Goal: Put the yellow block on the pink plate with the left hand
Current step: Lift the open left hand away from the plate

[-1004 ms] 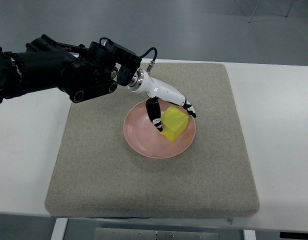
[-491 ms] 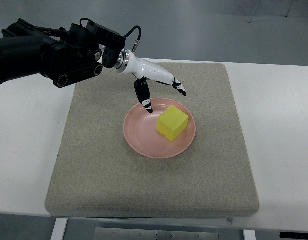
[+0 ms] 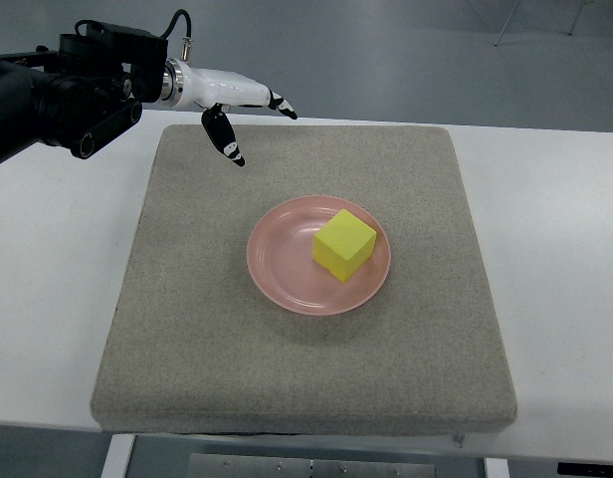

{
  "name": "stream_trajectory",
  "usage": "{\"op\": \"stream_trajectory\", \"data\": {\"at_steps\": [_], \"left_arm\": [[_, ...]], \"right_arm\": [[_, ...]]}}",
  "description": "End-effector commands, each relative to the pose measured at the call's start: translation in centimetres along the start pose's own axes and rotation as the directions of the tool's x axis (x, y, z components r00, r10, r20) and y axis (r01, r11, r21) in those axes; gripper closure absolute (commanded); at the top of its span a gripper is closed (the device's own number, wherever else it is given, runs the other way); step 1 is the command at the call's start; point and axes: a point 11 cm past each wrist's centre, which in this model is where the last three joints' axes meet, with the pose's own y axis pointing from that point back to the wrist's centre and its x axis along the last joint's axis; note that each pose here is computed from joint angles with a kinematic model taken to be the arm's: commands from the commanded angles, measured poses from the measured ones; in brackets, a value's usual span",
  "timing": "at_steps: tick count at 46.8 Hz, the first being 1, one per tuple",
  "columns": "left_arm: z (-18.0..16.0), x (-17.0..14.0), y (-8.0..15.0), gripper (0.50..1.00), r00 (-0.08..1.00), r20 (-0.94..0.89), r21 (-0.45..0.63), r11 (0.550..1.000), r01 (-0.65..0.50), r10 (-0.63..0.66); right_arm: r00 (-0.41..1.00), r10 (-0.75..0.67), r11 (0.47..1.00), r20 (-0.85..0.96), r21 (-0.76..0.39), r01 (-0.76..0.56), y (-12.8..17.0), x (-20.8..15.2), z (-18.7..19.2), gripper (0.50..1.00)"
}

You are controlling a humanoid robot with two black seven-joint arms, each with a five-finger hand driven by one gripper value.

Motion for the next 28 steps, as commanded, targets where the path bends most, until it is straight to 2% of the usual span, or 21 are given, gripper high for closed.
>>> {"op": "stream_trajectory", "data": {"at_steps": [1,11,17,22,28], "left_arm": [[-1.5,-1.0,0.3,0.568,1.000,-0.026,0.039,0.999,-0.011,0.012],[-5.5,-2.0,1.6,0.583,0.988,-0.093,0.155,0.982,-0.110,0.125],[-6.5,-2.3,1.8,0.583,0.974,-0.099,0.204,0.962,-0.182,0.206],[-7.3,-2.4,2.2,0.581,0.947,-0.141,0.248,0.937,-0.247,0.287],[-8.5,-2.1,2.8,0.579,0.862,-0.275,0.334,0.883,-0.330,0.426]], "right_arm": [[1.000,0.001,1.000,0.000,0.001,-0.001,0.0,0.0,0.0,0.576],[1.000,0.000,1.000,0.000,-0.001,0.000,0.0,0.0,0.0,0.576],[1.000,0.001,1.000,0.000,0.001,-0.001,0.0,0.0,0.0,0.576],[1.000,0.001,1.000,0.000,0.001,-0.001,0.0,0.0,0.0,0.576],[1.000,0.000,1.000,0.000,0.001,0.000,0.0,0.0,0.0,0.576]]}}
